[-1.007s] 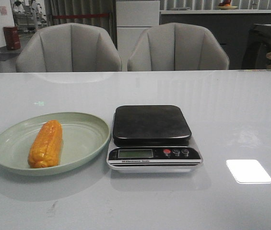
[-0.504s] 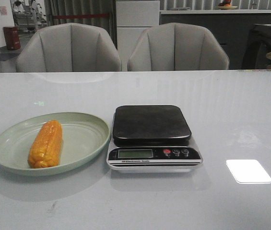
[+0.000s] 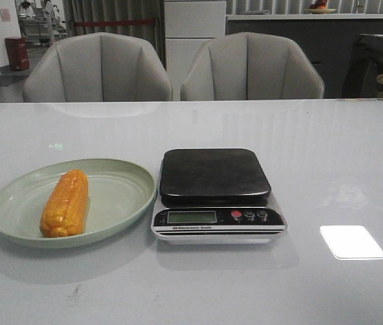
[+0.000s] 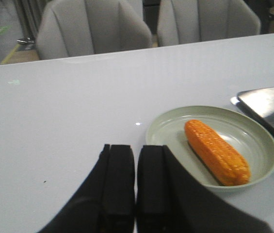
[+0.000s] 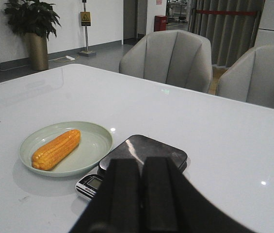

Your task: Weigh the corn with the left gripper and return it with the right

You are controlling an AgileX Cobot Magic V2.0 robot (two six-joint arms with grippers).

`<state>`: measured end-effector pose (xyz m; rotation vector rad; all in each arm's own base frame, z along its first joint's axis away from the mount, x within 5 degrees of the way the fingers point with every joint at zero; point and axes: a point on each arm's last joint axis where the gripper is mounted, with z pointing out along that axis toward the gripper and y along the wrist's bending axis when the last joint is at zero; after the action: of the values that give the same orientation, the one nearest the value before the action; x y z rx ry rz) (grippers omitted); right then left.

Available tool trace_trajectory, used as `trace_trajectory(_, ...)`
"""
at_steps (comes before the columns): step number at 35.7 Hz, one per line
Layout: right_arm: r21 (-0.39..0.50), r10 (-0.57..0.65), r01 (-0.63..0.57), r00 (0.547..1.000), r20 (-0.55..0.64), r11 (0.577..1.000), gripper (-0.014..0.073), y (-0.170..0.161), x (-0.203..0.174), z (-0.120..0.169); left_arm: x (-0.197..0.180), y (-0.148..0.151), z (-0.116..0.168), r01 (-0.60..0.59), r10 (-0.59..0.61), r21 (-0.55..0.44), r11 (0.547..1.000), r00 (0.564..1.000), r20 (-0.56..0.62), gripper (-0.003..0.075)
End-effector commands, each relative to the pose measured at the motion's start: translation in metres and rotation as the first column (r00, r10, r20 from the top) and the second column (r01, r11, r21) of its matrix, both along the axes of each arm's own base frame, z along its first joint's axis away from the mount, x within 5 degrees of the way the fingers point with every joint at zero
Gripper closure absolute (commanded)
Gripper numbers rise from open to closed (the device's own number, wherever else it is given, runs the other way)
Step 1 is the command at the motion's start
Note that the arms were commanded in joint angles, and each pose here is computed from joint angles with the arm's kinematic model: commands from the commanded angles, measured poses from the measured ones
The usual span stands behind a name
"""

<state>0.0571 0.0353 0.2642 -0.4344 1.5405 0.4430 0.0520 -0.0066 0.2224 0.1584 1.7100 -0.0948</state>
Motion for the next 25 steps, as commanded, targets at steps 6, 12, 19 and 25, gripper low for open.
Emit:
trace_trajectory(6, 0.029, -0.001, -0.001, 0.996, 0.09, 1.0, 0.0461, 0.0, 0.0, 0.015, 0.006, 0.002, -0.011, -0.076, 0.085, -0.054, 0.996, 0.975, 0.204, 0.0598)
trace_trajectory(12, 0.029, -0.001, -0.001, 0.996, 0.09, 1.0, 0.0461, 0.0, 0.0, 0.015, 0.003, 0.002, -0.017, -0.07, 0.082, -0.059, 0.996, 0.964, 0.253, 0.0598)
trace_trajectory(19, 0.028, -0.001, -0.001, 0.996, 0.089, 1.0, 0.0461, 0.0, 0.0, 0.015, 0.003, 0.002, -0.018, -0.072, 0.084, -0.057, 0.996, 0.968, 0.237, 0.0598)
trace_trajectory(25, 0.028, -0.001, -0.001, 0.996, 0.089, 1.0, 0.0461, 0.0, 0.0, 0.015, 0.003, 0.002, -0.018, -0.072, 0.084, -0.057, 0.996, 0.968, 0.237, 0.0598)
